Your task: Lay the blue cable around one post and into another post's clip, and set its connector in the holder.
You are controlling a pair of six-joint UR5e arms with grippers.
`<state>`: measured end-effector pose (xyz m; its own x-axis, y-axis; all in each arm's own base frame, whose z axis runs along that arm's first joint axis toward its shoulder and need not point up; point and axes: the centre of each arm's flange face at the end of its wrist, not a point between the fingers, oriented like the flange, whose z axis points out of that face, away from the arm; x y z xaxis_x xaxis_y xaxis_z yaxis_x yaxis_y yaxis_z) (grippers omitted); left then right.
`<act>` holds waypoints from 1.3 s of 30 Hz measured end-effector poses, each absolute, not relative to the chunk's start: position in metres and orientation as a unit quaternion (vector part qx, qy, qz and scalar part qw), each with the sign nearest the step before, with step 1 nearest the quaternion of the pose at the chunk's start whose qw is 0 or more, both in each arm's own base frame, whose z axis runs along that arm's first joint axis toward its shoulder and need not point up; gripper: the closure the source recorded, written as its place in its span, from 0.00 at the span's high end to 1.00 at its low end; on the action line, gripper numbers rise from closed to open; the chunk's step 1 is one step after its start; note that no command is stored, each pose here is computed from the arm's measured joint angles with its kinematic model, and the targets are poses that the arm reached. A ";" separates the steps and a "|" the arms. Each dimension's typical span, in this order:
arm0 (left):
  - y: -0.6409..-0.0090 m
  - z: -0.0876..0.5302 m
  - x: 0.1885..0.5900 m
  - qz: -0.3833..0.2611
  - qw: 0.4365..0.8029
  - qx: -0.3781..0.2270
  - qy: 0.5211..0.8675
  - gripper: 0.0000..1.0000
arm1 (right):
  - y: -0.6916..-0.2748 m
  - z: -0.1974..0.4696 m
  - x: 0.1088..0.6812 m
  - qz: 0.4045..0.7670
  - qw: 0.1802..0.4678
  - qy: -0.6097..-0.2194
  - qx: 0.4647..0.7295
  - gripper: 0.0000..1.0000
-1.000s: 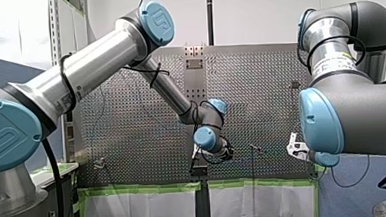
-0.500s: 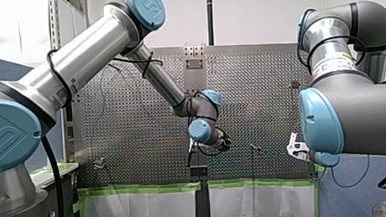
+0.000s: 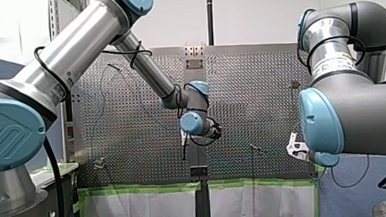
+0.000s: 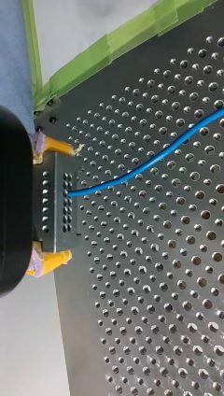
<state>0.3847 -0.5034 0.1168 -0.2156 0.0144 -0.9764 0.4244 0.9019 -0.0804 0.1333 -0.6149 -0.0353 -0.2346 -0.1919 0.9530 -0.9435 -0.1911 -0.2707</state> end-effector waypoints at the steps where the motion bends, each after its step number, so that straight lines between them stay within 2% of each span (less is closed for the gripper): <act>1: -0.502 0.119 0.384 -0.169 0.612 0.142 0.759 1.00 | -0.615 -0.035 0.133 0.568 0.331 -0.543 0.523 0.05; 14: -0.474 0.156 0.373 -0.187 0.650 0.092 0.730 1.00 | -0.615 -0.035 0.134 0.569 0.329 -0.543 0.522 0.05; 39: -0.418 0.216 0.338 -0.203 0.722 0.035 0.661 1.00 | -0.613 -0.035 0.143 0.574 0.322 -0.538 0.527 0.05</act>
<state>0.3378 -0.4179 0.2164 0.0438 -0.2456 -0.9684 0.3394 0.9153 -0.2168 0.1427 -0.6127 -0.0353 -0.2373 -0.1987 0.9509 -0.9364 -0.2138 -0.2784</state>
